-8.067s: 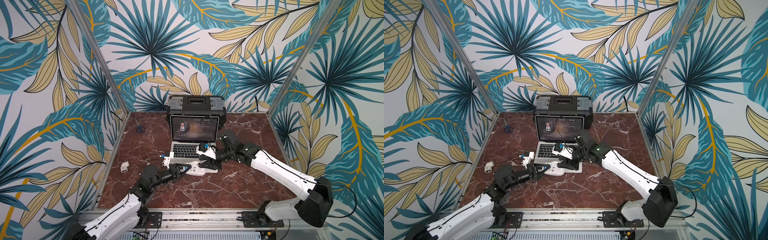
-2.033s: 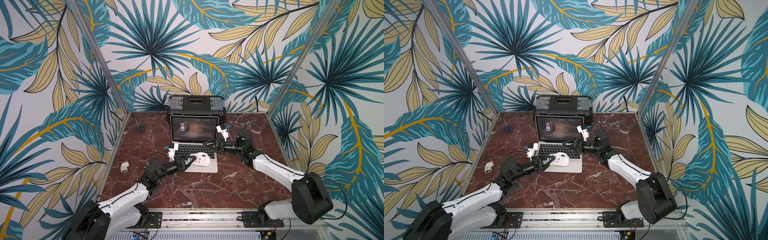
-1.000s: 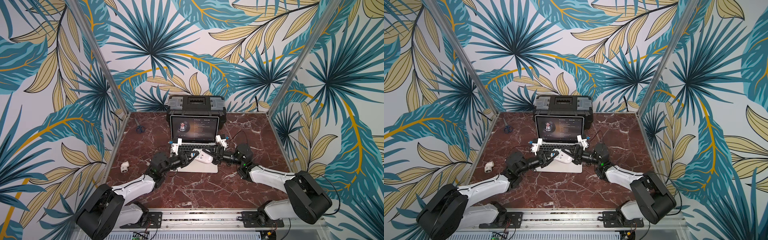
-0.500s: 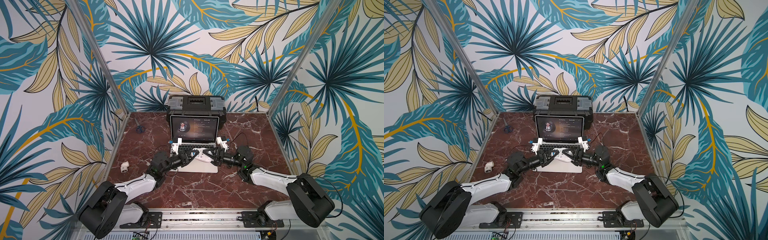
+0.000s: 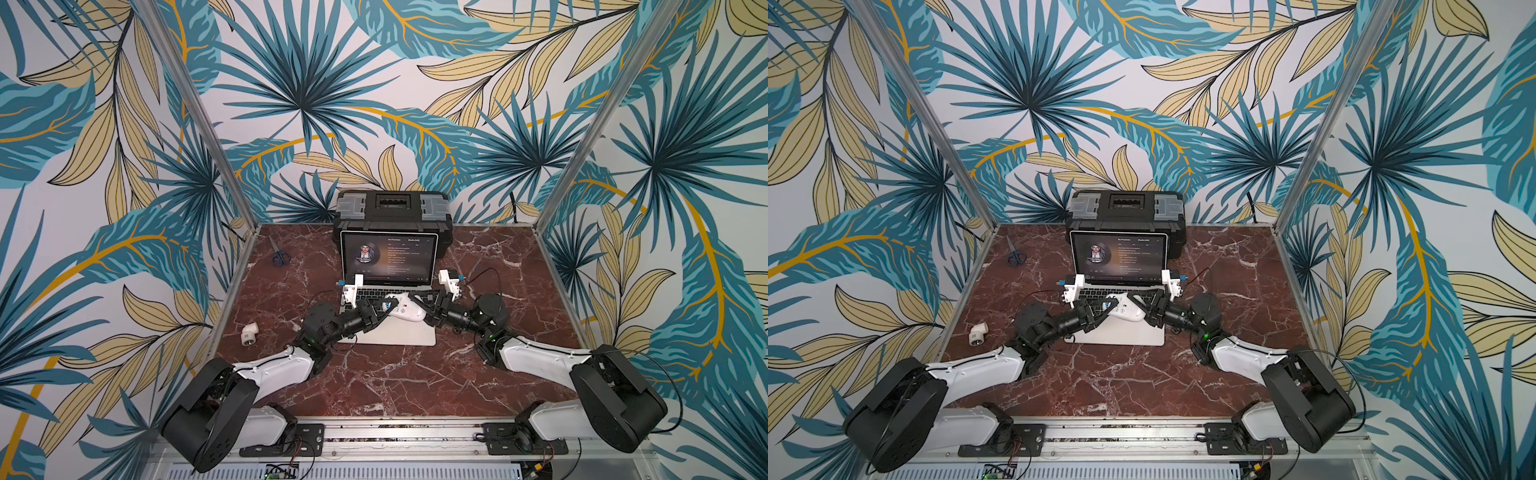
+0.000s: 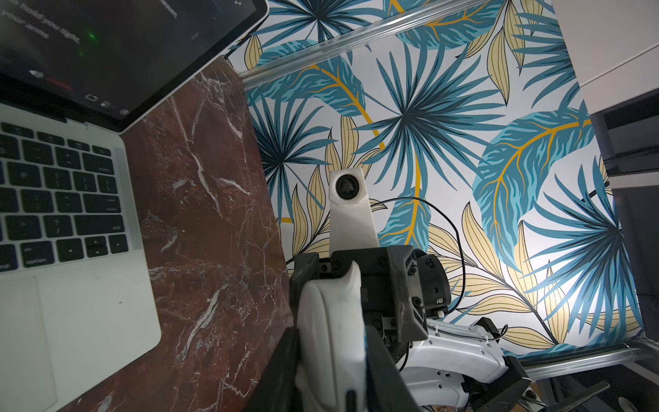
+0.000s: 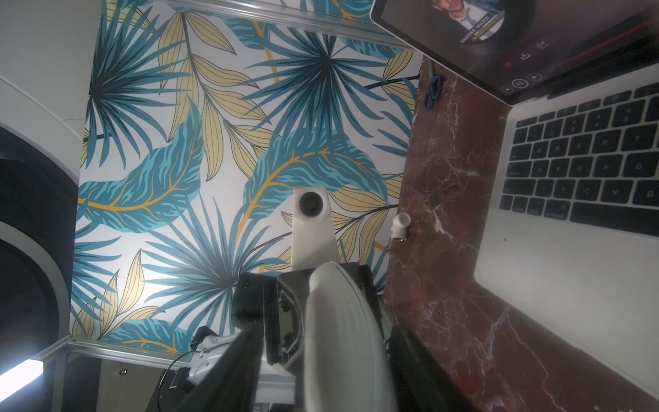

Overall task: Remove the wireless mouse receiver from the laptop
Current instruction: Place the mouse at the center of the board, then reset both arms

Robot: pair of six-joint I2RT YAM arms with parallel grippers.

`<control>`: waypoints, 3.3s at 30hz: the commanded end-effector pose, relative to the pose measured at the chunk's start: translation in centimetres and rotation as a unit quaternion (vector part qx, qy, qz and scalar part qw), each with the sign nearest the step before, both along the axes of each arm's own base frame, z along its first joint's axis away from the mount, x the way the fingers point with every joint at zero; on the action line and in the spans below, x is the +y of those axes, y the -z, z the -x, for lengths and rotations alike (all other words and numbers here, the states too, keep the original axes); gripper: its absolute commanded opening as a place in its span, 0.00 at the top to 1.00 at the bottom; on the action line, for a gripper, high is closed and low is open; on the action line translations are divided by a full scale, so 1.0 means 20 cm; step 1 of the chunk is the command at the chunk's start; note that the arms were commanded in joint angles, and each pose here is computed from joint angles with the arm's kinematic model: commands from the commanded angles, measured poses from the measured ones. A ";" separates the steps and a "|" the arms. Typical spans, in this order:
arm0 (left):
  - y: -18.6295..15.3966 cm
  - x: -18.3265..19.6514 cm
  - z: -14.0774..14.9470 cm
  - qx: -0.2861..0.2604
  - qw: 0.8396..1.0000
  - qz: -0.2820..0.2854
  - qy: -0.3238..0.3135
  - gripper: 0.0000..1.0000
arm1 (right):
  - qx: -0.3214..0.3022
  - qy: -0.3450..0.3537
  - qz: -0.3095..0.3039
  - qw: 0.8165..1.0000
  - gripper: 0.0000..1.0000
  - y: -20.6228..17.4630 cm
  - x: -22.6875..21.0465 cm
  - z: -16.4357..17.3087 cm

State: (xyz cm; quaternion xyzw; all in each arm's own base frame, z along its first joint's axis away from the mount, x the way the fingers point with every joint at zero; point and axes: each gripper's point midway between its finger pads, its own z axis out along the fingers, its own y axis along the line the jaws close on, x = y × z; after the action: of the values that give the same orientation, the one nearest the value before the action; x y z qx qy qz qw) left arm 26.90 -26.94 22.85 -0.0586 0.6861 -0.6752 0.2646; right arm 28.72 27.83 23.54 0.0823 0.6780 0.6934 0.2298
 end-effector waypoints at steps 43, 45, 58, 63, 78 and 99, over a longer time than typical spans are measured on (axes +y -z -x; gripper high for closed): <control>0.10 1.07 -0.19 -0.137 0.795 -0.424 -0.411 0.00 | -0.214 0.160 0.847 0.460 1.00 0.20 -1.01 -0.32; 0.12 1.10 -0.18 -0.147 0.782 -0.430 -0.427 0.00 | -0.245 0.148 0.887 0.362 1.00 0.19 -0.97 -0.36; 0.21 1.16 -0.16 -0.191 0.756 -0.422 -0.463 0.00 | -0.404 -0.002 0.888 0.220 1.00 0.71 -0.72 -0.38; 0.23 1.18 -0.14 -0.197 0.747 -0.427 -0.470 0.00 | -0.423 -0.031 0.874 0.237 1.00 0.84 -0.67 -0.37; 0.23 1.21 -0.13 -0.187 0.738 -0.431 -0.484 0.00 | -0.372 -0.112 0.877 0.282 0.41 1.06 -0.66 -0.24; 0.33 1.27 -0.38 -0.239 0.611 -0.614 -0.439 0.00 | -0.183 0.369 0.673 0.614 0.01 0.47 -1.31 -0.31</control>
State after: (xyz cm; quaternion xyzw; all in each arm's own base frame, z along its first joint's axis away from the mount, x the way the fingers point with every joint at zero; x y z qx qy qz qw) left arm 32.64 -1.05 13.64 -0.0418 0.7790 0.0985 0.6178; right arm 35.58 2.52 17.76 -0.0556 0.8043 -0.1620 0.5690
